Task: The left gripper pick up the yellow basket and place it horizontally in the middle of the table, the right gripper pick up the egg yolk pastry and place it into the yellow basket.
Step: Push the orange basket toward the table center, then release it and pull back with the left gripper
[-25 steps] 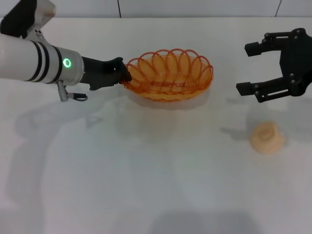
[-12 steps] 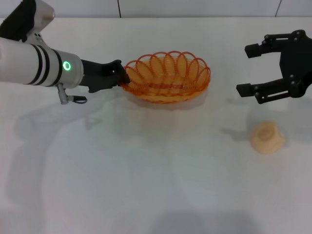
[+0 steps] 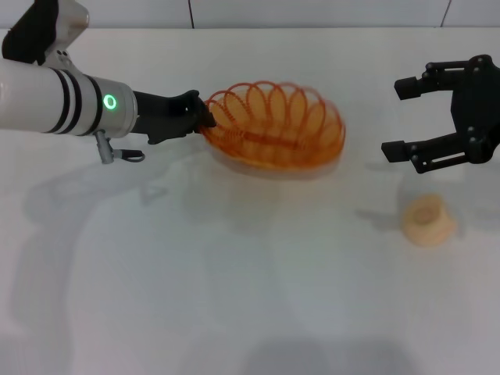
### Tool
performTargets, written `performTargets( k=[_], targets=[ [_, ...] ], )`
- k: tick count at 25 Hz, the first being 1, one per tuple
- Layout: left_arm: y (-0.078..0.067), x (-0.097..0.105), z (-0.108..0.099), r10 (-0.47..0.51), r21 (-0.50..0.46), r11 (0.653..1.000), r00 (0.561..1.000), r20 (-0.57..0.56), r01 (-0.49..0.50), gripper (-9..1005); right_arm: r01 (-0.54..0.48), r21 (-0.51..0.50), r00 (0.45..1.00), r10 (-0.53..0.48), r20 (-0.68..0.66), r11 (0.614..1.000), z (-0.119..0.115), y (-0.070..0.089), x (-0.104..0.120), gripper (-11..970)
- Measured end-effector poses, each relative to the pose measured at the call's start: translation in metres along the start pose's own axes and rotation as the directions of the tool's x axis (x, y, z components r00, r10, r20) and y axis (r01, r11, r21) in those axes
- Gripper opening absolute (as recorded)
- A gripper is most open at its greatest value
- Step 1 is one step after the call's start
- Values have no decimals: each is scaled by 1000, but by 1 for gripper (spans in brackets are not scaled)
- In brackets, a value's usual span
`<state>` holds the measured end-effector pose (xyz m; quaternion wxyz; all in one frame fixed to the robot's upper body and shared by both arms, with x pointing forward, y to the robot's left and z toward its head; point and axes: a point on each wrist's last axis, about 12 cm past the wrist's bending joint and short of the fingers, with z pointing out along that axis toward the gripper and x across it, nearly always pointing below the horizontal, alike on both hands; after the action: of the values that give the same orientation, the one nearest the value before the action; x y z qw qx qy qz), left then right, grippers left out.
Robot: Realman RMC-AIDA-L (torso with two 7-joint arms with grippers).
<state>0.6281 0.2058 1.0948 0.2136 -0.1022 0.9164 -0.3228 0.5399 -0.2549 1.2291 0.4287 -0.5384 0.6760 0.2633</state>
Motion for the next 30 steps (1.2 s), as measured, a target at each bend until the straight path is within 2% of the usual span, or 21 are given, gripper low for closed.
performTargets(
  k=[12, 24, 25, 27, 30],
  targets=[
    [0, 3, -1, -6, 49, 999, 1000, 4, 6, 186, -2, -5, 1000, 2, 0, 1000, 0, 1, 0, 853],
    [1, 8, -4, 30, 102, 994, 1000, -5, -29, 475, -6, -7, 1000, 6, 0, 1000, 0, 1, 0, 854],
    [1, 8, -4, 32, 103, 994, 999, -3, -32, 531, -7, -6, 1000, 7, 0, 1000, 0, 2, 0, 854],
    [4, 7, -8, 36, 102, 994, 999, 7, -37, 644, -9, -6, 1000, 9, 1, 1000, 0, 1, 0, 854],
    [15, 4, -18, 29, 98, 995, 998, 47, -34, 694, -10, -1, 1000, 10, 2, 1000, 0, 1, 0, 854]
  ],
)
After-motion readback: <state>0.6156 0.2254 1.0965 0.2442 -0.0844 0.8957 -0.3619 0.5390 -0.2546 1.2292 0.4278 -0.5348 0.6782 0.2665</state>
